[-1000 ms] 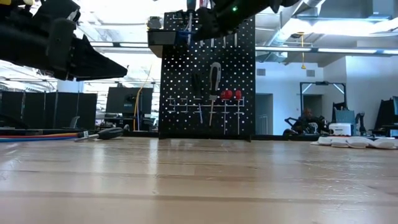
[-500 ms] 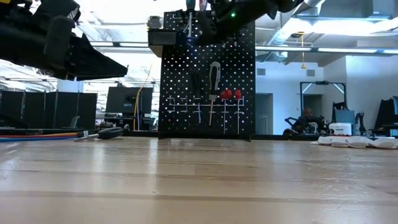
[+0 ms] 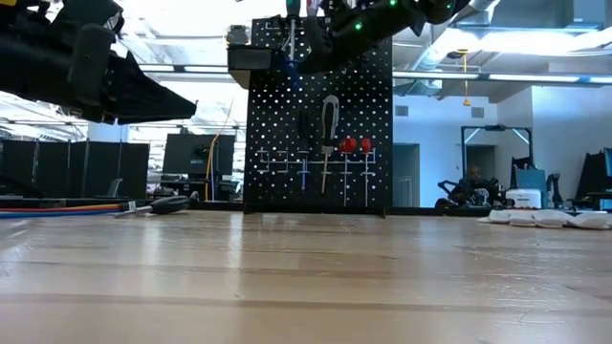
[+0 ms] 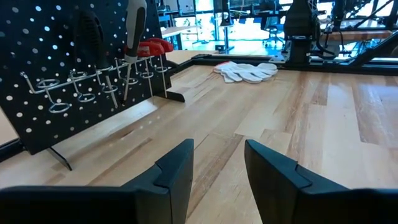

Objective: Hang tools onto peg board
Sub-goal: Hang the blue pick tool on the black pegboard

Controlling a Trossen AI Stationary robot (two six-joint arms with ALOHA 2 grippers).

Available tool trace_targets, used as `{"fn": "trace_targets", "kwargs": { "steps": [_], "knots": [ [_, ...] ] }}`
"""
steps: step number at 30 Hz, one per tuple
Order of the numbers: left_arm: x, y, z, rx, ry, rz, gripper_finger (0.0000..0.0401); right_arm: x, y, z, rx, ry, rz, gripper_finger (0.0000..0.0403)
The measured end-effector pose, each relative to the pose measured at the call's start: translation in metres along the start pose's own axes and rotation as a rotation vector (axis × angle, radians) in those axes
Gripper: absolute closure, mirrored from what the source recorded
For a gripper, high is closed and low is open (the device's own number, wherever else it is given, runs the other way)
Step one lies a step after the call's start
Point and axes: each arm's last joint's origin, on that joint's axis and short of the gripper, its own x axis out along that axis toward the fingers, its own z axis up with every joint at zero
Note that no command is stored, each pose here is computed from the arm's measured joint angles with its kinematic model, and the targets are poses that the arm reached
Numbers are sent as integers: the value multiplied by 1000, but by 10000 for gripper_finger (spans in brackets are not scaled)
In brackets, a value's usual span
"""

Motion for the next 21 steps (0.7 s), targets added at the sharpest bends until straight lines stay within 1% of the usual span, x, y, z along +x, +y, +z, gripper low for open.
{"fn": "trace_targets", "kwargs": {
  "steps": [4, 10, 15, 21],
  "knots": [
    [0, 0, 0, -1, 0, 1, 263, 0, 1, -1, -3, 8, 7, 387],
    [0, 0, 0, -1, 0, 1, 263, 0, 1, -7, -27, 71, 16, 387],
    [0, 0, 0, -1, 0, 1, 263, 0, 1, -8, -28, 78, 19, 387],
    [0, 0, 0, -4, 0, 1, 263, 17, 1, -25, -27, 115, 25, 379]
  ]
}}
